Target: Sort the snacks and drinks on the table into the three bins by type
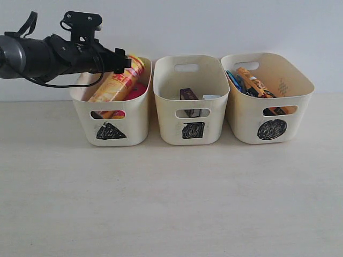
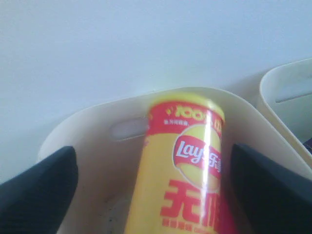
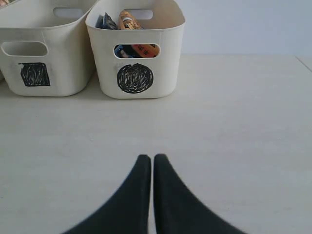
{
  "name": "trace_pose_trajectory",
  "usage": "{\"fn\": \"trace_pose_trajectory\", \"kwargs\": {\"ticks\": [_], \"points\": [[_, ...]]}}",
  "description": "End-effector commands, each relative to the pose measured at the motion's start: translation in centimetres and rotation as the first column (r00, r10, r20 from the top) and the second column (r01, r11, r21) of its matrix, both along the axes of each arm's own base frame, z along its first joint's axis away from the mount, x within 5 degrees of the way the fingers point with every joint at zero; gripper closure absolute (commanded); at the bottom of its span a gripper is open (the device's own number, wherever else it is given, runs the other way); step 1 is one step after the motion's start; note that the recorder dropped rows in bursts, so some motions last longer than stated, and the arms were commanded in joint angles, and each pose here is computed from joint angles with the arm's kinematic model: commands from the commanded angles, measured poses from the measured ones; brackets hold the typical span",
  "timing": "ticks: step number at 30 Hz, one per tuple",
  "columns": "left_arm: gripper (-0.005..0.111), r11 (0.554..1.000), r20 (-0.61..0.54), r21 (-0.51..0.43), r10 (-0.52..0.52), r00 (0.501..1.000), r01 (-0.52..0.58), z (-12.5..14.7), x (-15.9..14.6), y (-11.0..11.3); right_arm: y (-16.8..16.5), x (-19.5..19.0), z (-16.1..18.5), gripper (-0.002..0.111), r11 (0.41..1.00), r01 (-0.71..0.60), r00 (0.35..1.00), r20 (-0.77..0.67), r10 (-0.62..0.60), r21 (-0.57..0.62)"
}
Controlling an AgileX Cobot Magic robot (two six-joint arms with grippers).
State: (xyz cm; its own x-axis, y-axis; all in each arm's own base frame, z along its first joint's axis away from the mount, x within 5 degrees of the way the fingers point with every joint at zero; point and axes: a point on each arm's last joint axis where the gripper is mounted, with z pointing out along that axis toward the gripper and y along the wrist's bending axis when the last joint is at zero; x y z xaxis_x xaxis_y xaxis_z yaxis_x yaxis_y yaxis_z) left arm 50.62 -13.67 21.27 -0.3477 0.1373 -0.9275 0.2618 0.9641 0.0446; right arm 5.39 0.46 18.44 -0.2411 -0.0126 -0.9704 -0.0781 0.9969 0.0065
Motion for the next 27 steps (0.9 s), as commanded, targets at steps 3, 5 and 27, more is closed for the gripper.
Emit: {"fn": "trace_pose_trajectory", "kwargs": {"ticks": [3, 5, 27], "points": [[0.025, 1.000, 0.007, -0.014, 0.015, 1.000, -0.015, 0.0, 0.2, 0.1, 0.0, 0.0, 0.0, 0.108, 1.000, 0.003, 1.000, 0.010, -0.003, -0.009], [0.025, 1.000, 0.017, -0.017, 0.015, 1.000, -0.015, 0.5, 0.1, 0.2, 0.0, 0.0, 0.0, 0.108, 1.000, 0.003, 1.000, 0.010, -0.003, -0.009], [0.102, 0.992, -0.161, 0.060, -0.097, 0.982, 0.108, 9.0, -7.9, 5.1, 0.0, 0.0, 0.0, 0.108, 1.000, 0.003, 1.000, 0.010, -0.003, -0.009]]}}
